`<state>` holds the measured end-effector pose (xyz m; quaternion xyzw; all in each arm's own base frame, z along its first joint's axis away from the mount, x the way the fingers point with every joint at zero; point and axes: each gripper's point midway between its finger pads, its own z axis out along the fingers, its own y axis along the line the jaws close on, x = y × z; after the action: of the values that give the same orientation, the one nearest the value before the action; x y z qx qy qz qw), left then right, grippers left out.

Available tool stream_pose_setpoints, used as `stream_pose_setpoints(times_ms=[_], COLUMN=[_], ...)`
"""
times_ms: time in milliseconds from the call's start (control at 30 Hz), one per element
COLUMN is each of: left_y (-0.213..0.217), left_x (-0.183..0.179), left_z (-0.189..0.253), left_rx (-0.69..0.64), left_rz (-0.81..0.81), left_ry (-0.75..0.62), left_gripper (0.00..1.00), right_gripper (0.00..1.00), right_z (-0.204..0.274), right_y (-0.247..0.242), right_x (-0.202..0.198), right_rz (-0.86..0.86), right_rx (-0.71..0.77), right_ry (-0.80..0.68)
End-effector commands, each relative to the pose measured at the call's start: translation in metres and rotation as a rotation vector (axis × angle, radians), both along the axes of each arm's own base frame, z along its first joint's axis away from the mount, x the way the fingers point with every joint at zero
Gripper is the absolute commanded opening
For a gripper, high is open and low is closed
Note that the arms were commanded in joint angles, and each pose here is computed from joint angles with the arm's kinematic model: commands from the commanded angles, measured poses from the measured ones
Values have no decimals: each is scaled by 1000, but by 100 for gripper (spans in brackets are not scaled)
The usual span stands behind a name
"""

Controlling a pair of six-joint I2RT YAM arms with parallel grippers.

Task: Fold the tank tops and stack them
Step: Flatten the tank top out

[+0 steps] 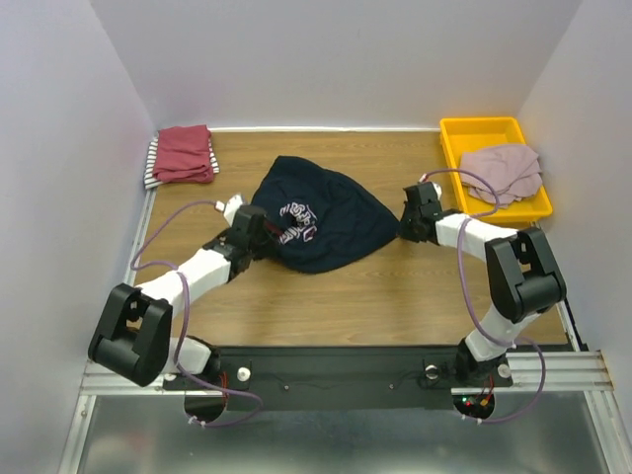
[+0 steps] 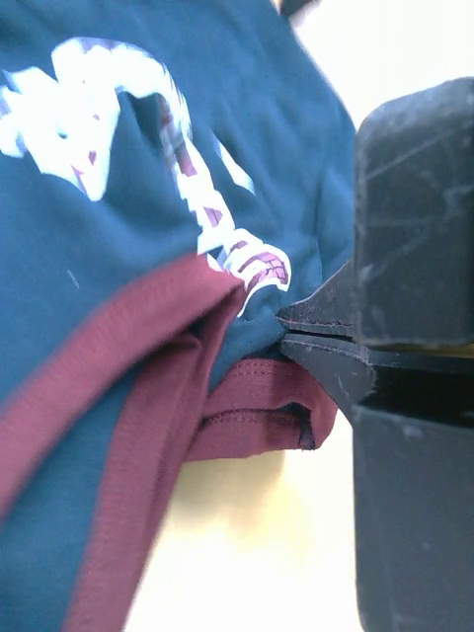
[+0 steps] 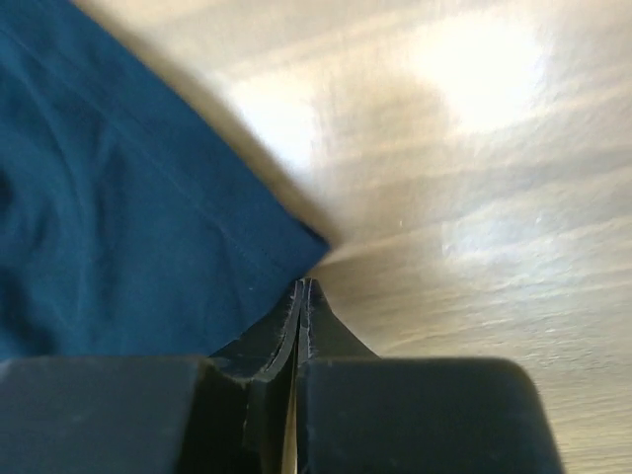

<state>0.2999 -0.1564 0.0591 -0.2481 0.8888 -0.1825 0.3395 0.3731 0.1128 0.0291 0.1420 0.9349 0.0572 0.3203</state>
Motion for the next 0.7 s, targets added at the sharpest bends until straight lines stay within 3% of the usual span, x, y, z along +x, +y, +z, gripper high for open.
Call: stream_pose_setpoints(times_ms=[0, 233, 400, 667], left_y=[-7, -21, -18, -20], left_x=[50, 56, 52, 49], left_z=[94, 193, 229, 214], left_rx=[-3, -30, -47, -66], left_rz=[-43, -153, -143, -141], left_ry=[-214, -386, -443, -406], left_gripper=[0, 0, 0, 0], right_gripper=[0, 2, 40, 64], right_z=[68, 141, 114, 40], right_y=[7, 0, 32, 65], right_x=[42, 42, 31, -6], right_rz=[-34, -59, 97, 201], right_rx=[59, 78, 171, 240], right_ry=[-207, -352, -250, -72])
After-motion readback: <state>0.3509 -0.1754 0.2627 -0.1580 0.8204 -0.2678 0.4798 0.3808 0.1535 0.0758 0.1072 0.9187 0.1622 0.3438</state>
